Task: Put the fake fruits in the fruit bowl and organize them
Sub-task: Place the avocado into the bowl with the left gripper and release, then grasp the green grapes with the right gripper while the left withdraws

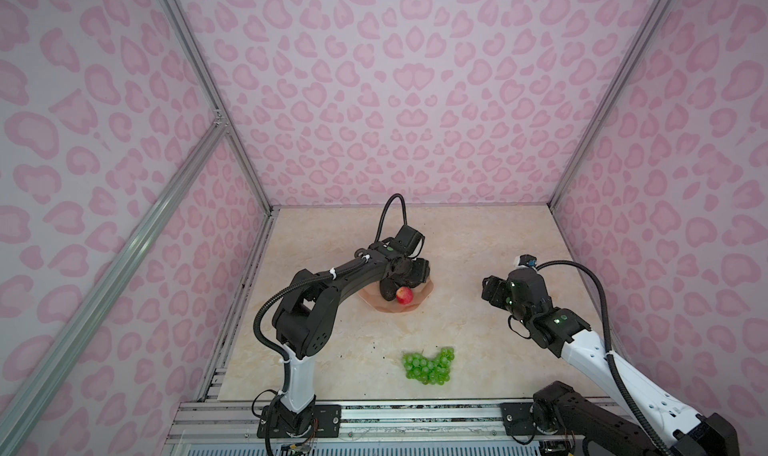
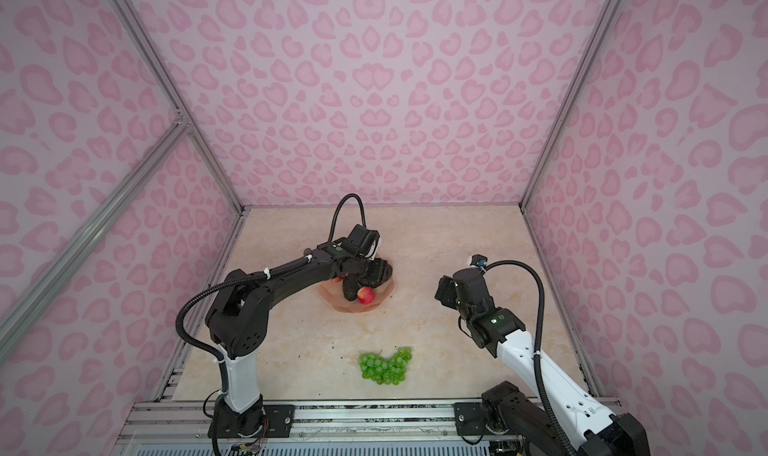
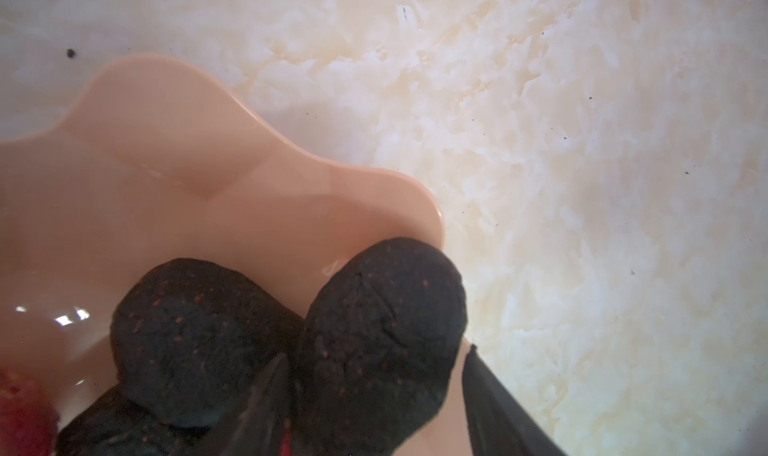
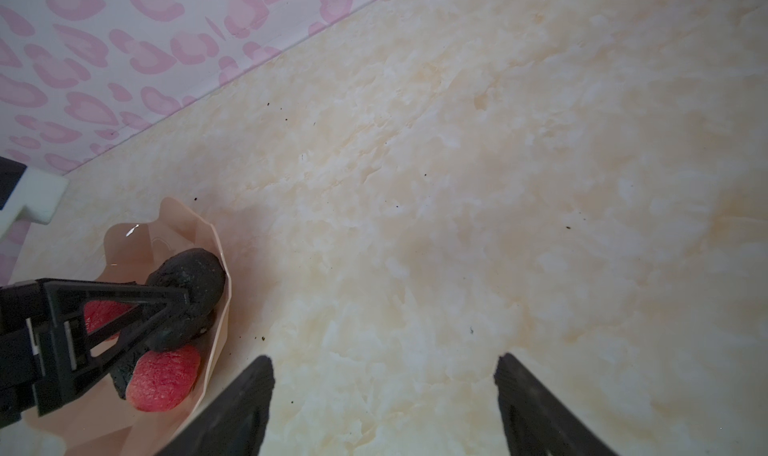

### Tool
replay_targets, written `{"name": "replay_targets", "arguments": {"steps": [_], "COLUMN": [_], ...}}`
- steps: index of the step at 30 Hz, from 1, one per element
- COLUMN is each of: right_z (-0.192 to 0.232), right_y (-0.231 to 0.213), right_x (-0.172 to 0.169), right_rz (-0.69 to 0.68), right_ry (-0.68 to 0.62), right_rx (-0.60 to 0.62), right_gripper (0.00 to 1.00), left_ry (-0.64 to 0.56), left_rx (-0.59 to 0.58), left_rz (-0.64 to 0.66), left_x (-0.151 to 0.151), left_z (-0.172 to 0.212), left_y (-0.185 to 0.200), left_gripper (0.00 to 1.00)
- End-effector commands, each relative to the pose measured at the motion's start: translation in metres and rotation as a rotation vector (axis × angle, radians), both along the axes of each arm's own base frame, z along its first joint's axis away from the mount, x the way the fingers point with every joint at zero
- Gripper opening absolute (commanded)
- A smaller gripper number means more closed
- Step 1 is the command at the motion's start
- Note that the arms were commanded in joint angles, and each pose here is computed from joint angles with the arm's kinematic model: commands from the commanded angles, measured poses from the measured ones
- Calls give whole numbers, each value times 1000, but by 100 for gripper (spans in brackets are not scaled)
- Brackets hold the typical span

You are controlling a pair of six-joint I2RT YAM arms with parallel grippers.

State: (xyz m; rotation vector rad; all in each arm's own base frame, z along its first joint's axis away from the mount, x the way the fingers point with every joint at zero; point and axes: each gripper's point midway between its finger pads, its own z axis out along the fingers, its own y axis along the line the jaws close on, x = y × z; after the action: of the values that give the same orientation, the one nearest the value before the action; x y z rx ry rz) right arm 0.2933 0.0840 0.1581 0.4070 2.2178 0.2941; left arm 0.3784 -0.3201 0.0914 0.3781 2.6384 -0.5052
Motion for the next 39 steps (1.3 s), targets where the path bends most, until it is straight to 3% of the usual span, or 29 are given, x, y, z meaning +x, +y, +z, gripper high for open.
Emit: {"name": "replay_targets", "arguments": {"steps": [1,6,10,17,23,28,33,39], "right_z": [-4,-10,-14,-27,-57,-88,-116,-137], "right_y": [6,25,58,155,202,209,211,214], "right_x": [-2,-5,-16,-79,-135,-166,-180,-178], "right_rz": [56,183,373,850,1150,1260,1286,1270], "right_ry": [16,41,58,31,91,199,274,308], "right_rx": [-23,-28,-89,-227,-221,-275,-326,-370], "right_gripper": [84,83,82,84,85,85,83,71], "left_ry": [-34,-86,-196,-521,-681,-684,-669,-676], "left_rx": [-11,-40,-112,-218,-253,-249,-248,-237], "left_rz": [27,57,117,267,384,474,514,527], "left_x": [5,11,22,20,-11,-32,-42,-45], "left_z": [14,36,78,176,209,202,193,197], "left_y": [3,8,25,106,177,219,234,242], "left_gripper": [69,69,69,75,84,87,88,88]}}
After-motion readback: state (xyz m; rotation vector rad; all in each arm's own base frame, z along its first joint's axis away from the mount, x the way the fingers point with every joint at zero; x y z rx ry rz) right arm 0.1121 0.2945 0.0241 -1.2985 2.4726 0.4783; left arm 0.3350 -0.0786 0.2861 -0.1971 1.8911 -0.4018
